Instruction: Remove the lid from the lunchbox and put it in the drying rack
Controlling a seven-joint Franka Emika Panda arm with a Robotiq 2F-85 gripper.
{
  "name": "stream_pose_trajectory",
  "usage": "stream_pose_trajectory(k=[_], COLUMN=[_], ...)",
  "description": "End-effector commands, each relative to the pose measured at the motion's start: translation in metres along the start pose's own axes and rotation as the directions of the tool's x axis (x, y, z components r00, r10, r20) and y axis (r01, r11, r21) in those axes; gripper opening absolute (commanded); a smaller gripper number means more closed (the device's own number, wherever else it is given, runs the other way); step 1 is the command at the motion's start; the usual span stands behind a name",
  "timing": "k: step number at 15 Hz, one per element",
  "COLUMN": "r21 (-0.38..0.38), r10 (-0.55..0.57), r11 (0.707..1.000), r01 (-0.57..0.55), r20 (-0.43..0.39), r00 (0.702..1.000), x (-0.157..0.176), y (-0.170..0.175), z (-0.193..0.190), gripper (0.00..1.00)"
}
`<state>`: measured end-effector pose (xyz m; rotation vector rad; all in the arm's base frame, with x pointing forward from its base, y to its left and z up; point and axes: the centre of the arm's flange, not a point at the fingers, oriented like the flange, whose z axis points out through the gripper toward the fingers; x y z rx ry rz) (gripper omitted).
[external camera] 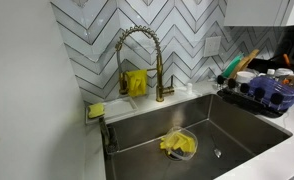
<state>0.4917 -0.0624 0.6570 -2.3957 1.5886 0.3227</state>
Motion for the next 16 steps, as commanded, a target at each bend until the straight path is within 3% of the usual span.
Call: stream_pose_trajectory(k=[1,4,8,9,11,16], r21=[-0.032,-0.042,-0.042,-0.034,-0.033,-0.034], r10=[-0.185,-0.338,-0.532,-0.455,-0.503,-0.52], r11=[0.983,0.941,0.846,0.89,0.864,0.854], r01=[0.183,0.336,0.532,0.454,0.503,0.52], r20=[-0.07,-0.103,-0.129,-0.102,-0.11,-0.112], r00=[0.98,0.935,0.837,0.885,0.857,0.847], x=[-0.019,-0.031,-0.04,-0.036,-0.039,-0.039], y=[0.009,0.014,0.019,0.01,0.013,0.013], z=[-0.009,-0.017,-0.028,-0.026,-0.031,-0.031], gripper=[1.0,1.0,1.0,1.0,1.0,1.0])
